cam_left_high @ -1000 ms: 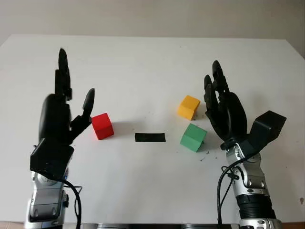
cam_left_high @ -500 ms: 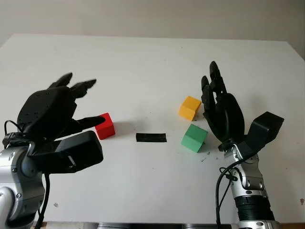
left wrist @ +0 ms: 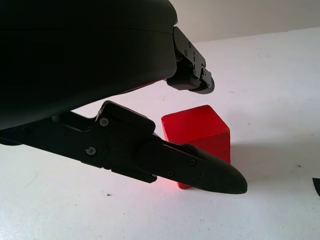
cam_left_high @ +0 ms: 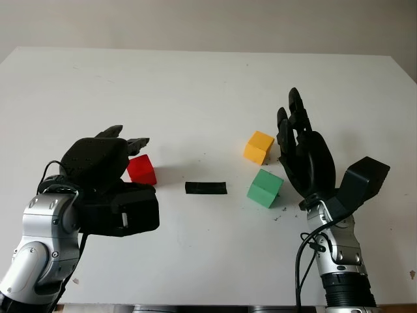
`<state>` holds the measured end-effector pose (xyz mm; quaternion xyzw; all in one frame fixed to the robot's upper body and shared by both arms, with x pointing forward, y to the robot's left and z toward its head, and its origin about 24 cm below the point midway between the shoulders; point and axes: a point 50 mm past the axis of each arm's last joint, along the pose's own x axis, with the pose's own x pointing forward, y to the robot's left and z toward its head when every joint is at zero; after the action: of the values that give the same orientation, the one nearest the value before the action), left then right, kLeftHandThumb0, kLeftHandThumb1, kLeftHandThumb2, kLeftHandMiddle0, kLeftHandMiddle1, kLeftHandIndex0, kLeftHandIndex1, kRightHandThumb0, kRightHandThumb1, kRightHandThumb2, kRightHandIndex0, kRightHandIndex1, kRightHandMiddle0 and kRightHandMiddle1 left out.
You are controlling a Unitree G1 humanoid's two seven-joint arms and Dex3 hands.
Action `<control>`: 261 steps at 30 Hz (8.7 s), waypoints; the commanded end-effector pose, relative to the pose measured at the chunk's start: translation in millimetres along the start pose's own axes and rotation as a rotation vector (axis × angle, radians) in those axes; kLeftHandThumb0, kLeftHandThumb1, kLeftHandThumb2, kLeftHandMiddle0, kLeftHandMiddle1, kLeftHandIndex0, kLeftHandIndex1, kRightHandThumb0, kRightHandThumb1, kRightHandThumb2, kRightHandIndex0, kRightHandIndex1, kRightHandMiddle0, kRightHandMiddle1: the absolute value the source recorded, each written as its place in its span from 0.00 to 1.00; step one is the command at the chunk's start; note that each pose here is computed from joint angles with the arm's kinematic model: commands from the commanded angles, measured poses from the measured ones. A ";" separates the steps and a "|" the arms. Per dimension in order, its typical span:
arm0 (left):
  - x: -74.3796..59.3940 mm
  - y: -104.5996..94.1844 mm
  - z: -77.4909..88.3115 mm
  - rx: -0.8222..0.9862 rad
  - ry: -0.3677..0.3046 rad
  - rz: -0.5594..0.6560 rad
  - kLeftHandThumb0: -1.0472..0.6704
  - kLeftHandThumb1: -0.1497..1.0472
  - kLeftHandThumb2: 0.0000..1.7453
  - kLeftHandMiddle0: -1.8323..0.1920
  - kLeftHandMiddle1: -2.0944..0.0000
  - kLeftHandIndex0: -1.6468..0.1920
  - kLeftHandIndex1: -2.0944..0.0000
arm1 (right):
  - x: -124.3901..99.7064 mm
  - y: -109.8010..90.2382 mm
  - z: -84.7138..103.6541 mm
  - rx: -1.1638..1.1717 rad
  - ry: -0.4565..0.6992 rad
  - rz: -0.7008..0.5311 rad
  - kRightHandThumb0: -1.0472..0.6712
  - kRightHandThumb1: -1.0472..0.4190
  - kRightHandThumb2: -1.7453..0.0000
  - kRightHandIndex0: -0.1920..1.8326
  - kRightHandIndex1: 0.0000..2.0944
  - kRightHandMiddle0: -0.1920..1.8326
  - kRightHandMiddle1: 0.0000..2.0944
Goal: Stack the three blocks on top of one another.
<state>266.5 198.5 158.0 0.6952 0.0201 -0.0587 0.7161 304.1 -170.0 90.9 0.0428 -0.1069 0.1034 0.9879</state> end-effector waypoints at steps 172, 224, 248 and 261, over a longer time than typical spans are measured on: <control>7.0 -30.5 -40.5 -1.457 -0.060 0.398 0.18 1.00 0.42 1.00 0.98 1.00 1.00 | 90.8 -46.1 152.0 -1.482 -0.109 0.385 0.16 0.14 0.97 0.05 0.03 0.10 0.05; -4.5 -24.0 -17.4 -1.364 -0.175 0.365 0.15 1.00 0.43 1.00 0.99 1.00 1.00 | 86.8 -35.6 67.2 -1.841 -0.167 0.722 0.38 0.11 0.96 0.13 0.03 0.40 0.11; -9.6 -29.6 -14.0 -1.254 -0.191 0.340 0.19 1.00 0.41 1.00 0.99 1.00 1.00 | 104.8 -30.9 109.4 -1.834 -0.233 0.584 0.39 0.10 0.97 0.22 0.04 0.36 0.52; -11.7 -34.0 -6.0 -1.232 -0.179 0.327 0.18 1.00 0.41 1.00 1.00 1.00 1.00 | 112.1 5.6 154.9 -1.734 -0.363 0.626 0.38 0.09 0.97 0.22 0.03 0.36 0.53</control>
<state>253.9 207.0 123.0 0.1439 -0.1090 0.0158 0.9834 382.2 -166.6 251.2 -0.7317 -0.2769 0.2495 0.5707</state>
